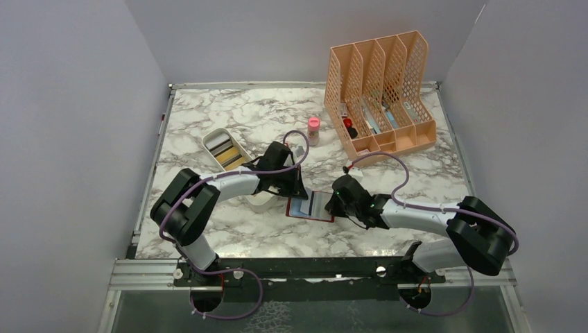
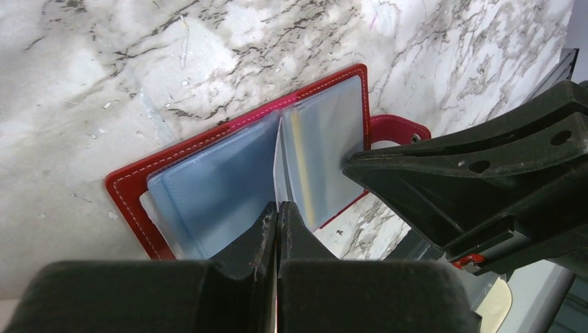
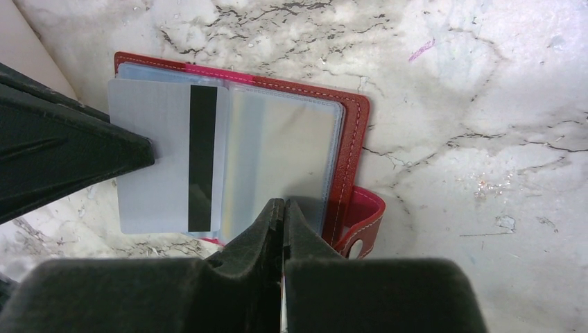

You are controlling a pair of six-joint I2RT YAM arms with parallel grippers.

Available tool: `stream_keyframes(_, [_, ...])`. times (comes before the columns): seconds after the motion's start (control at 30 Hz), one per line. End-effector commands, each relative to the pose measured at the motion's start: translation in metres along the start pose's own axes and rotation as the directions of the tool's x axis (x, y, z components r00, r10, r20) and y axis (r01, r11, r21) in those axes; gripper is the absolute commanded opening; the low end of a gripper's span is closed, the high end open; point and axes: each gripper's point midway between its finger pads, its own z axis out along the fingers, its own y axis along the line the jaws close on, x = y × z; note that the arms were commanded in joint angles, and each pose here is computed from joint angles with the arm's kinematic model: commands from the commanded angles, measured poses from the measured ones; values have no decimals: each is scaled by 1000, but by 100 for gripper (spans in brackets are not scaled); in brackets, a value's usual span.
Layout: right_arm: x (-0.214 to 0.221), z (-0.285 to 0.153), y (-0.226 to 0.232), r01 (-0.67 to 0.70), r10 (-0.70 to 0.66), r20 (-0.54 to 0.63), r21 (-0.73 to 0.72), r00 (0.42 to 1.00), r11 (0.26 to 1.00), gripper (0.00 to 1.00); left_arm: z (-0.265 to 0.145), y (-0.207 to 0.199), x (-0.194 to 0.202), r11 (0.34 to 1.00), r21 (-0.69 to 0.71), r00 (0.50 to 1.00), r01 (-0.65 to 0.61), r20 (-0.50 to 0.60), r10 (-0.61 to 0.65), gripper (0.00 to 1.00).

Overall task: Put the credit cards into the card holder
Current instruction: Insert the credit card into the card holder.

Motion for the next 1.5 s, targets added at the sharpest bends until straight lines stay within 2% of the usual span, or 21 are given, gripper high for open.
stream_keyframes(0.0, [14,-1,-33,43,-38,-41,112,998,993,6,-2,-11,4,997,66,999,-36,-28,38,0])
stream_keyframes(0.3, [3,-5,-22,42,-40,-21,94,999,995,6,0,-21,3,992,121,999,-17,-25,20,0])
stream_keyframes(0.53, [15,0,-33,43,-38,-50,117,998,992,6,5,-15,5,994,105,999,40,-23,-37,0])
stream_keyframes(0.73, [18,1,-34,46,-39,-60,120,997,992,6,9,4,5,997,6,997,79,-11,-79,0])
stream_keyframes(1.03, [21,2,-38,49,-41,-61,128,997,991,6,-4,19,-2,992,-98,996,82,46,-78,0])
stream_keyframes(1.27, [31,2,-54,33,-20,-73,174,997,984,5,-3,21,2,991,-88,994,101,48,-97,0])
stream_keyframes(1.47, [30,1,-52,27,-16,-70,162,997,986,4,-1,10,3,994,-19,994,104,35,-103,0])
